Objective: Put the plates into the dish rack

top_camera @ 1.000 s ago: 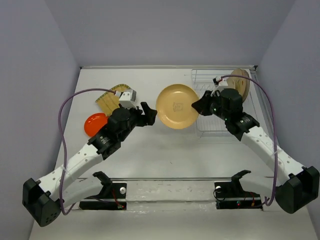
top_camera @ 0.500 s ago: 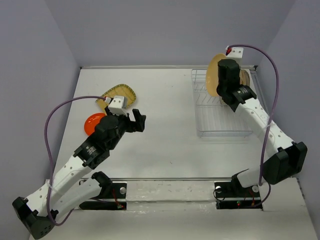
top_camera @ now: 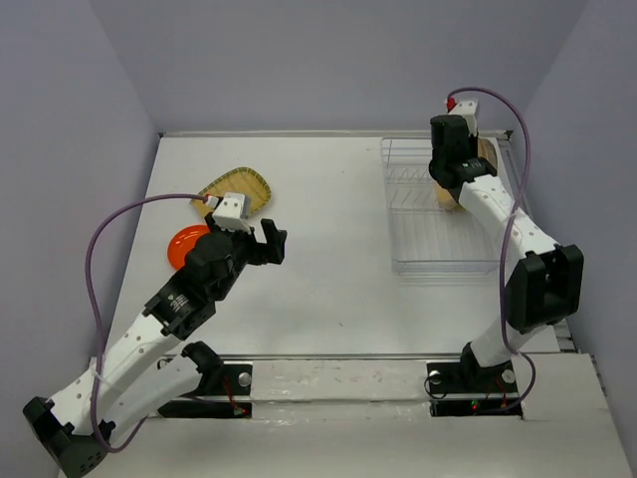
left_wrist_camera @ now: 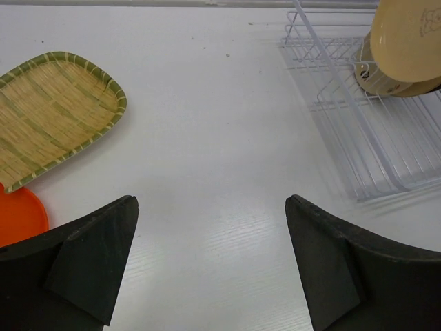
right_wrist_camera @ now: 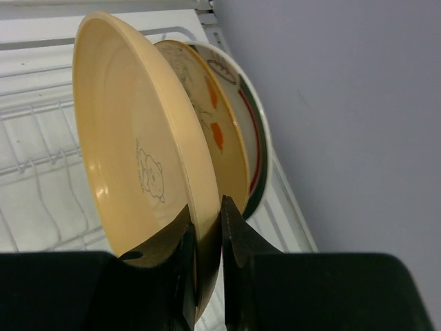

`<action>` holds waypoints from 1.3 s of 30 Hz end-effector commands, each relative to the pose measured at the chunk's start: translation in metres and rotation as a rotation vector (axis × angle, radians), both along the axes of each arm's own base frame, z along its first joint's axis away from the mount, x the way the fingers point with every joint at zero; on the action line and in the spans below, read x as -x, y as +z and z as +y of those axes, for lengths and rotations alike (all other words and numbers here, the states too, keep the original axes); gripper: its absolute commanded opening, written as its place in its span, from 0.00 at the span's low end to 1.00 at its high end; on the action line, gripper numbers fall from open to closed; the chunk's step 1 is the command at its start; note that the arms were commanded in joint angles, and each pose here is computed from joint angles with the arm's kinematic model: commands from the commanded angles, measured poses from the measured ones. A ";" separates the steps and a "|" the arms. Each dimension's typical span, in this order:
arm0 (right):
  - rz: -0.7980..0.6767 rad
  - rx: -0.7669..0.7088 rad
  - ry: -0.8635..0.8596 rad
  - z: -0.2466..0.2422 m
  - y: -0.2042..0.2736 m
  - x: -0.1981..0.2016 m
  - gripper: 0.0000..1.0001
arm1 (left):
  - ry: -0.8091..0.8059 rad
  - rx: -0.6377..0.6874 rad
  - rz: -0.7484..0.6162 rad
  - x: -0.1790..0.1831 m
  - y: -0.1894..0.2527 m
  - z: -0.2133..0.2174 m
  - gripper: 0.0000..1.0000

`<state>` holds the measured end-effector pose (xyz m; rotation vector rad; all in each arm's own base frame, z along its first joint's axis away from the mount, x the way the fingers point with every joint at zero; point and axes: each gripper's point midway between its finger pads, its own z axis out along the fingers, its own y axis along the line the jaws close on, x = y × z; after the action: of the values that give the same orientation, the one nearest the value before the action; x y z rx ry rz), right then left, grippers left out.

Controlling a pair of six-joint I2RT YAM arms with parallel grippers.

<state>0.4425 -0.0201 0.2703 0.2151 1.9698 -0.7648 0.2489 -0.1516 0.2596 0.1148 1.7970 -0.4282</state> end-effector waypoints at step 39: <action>-0.224 -0.671 0.536 0.126 0.005 0.072 0.77 | 0.511 0.083 0.301 -0.150 -0.072 0.133 0.89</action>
<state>0.3954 0.0607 0.2705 0.2040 1.9450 -0.0406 0.3715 -0.0540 0.1976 -0.3189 2.0182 -0.1242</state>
